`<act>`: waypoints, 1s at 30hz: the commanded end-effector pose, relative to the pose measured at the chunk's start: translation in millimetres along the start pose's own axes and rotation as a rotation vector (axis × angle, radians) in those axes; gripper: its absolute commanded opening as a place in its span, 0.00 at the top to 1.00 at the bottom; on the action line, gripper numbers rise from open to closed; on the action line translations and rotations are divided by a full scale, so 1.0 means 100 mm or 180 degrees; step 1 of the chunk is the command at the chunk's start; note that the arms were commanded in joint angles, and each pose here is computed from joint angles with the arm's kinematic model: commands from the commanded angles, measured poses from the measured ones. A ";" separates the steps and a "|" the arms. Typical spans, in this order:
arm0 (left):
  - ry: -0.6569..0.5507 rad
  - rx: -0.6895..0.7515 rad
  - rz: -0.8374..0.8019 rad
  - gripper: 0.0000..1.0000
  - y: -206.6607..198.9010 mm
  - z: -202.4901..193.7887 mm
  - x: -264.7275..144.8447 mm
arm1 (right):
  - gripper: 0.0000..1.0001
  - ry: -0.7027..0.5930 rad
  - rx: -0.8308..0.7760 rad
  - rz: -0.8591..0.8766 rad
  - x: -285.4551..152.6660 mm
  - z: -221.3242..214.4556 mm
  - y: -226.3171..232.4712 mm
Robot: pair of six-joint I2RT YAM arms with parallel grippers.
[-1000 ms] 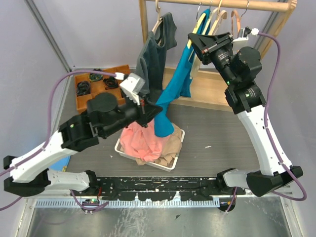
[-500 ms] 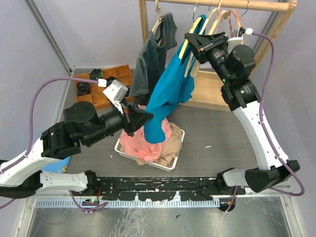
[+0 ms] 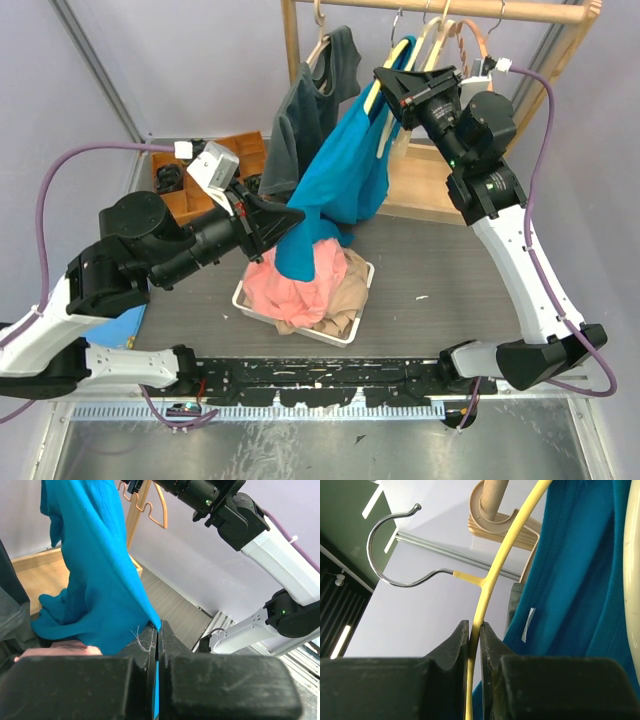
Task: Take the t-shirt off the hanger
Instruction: Pick up the hanger from the clothesline.
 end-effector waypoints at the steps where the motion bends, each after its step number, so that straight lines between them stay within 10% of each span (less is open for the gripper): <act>1: -0.0223 -0.0007 -0.0105 0.80 -0.04 0.18 -0.06 | 1.00 -0.0258 -0.0243 0.0505 -0.12 0.10 0.34; 6: -0.0261 0.0015 0.0074 0.46 0.01 0.18 -0.04 | 0.99 -0.0149 -0.0231 0.0564 -0.20 0.07 0.38; 30: -0.0415 0.0178 0.0687 0.27 0.53 0.51 0.87 | 0.99 0.0605 -0.0373 0.0831 -1.00 -0.20 0.47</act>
Point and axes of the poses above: each gripper's point midway between its finger pads, its own x axis out along the fingers, its own y axis along the line the jaws close on, z = x × y, the point moved 9 cm from there along -x, back along the fingers, and after that the axes turned 8 degrees about x, right-handed, at the moved point
